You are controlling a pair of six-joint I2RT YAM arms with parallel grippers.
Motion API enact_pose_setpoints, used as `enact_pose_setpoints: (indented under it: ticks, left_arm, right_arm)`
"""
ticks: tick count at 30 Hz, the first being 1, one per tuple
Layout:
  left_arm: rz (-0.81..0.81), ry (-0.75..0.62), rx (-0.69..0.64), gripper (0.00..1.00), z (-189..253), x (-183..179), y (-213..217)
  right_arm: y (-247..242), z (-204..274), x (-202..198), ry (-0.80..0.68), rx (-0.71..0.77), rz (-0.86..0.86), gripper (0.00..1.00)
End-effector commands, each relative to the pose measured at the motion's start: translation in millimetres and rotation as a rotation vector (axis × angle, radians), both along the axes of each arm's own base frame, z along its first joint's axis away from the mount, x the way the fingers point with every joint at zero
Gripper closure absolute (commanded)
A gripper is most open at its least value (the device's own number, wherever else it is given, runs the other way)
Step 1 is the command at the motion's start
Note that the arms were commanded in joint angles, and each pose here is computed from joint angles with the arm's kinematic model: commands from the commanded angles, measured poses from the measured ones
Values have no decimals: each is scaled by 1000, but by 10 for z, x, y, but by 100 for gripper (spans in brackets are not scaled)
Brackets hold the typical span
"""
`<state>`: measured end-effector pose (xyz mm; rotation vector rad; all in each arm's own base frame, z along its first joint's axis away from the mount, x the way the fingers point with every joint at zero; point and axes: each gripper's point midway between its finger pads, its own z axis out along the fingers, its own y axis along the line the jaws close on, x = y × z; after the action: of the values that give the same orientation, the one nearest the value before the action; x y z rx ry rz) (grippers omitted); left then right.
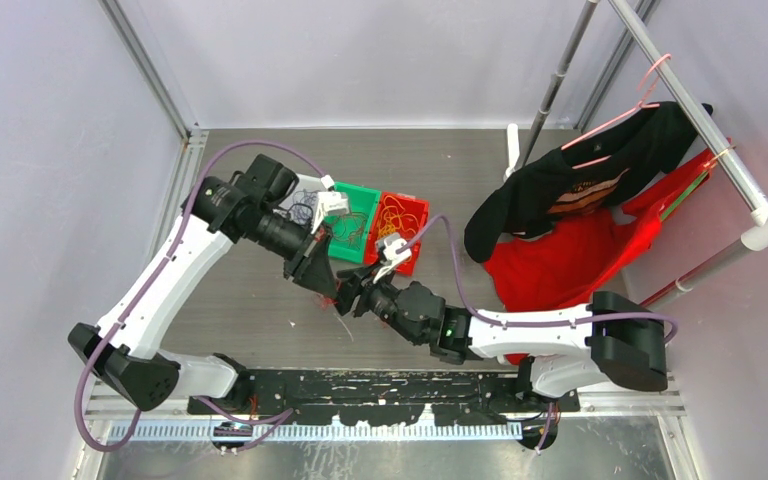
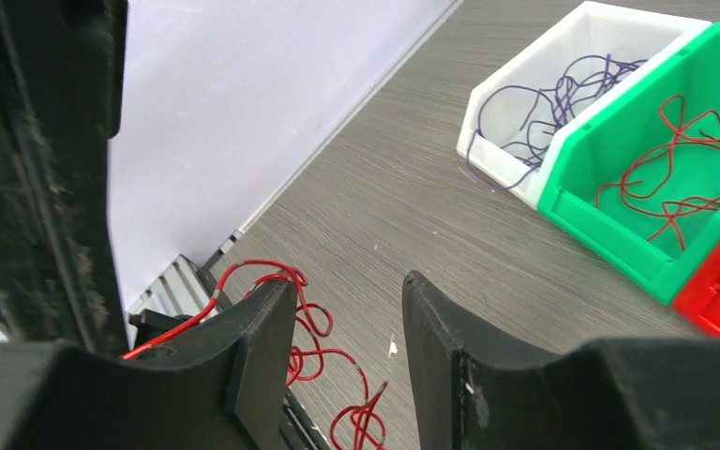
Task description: Untangle the cables
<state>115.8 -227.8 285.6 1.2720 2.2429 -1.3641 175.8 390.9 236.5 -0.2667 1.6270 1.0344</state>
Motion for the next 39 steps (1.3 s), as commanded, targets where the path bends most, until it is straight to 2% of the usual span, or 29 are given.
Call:
enact_pose_setpoints:
  ticks: [1, 7, 20, 28, 33, 35, 36, 37, 39]
  left_arm:
    - [-38, -9, -127, 100, 395, -98, -61]
    - [-16, -58, -200, 100, 622, 5, -114]
    - [-12, -77, -320, 100, 1050, 19, -160]
    - [52, -217, -342, 100, 1374, 175, -88]
    - [65, -265, -330, 100, 1417, 178, -23]
    - [65, -274, -320, 100, 1382, 175, -8]
    - [65, -277, -314, 100, 1359, 174, 0]
    - [64, -281, -308, 100, 1337, 171, 8]
    - [66, -278, -296, 100, 1296, 177, 16]
  right_arm:
    - [4, 307, 37, -2, 165, -19, 49]
    - [75, 170, -41, 40, 173, 31, 47]
    - [-36, -256, 7, 127, 138, -31, 48]
    - [-245, -496, -10, 182, 150, -69, 53]
    - [-388, -455, -33, 181, 171, -80, 55]
    - [-408, -343, -87, 160, 162, -49, 48]
    - [-399, -256, -143, 143, 156, -11, 40]
    - [-404, -123, -192, 123, 148, 20, 29]
    - [-433, 63, -256, 92, 106, 57, 21]
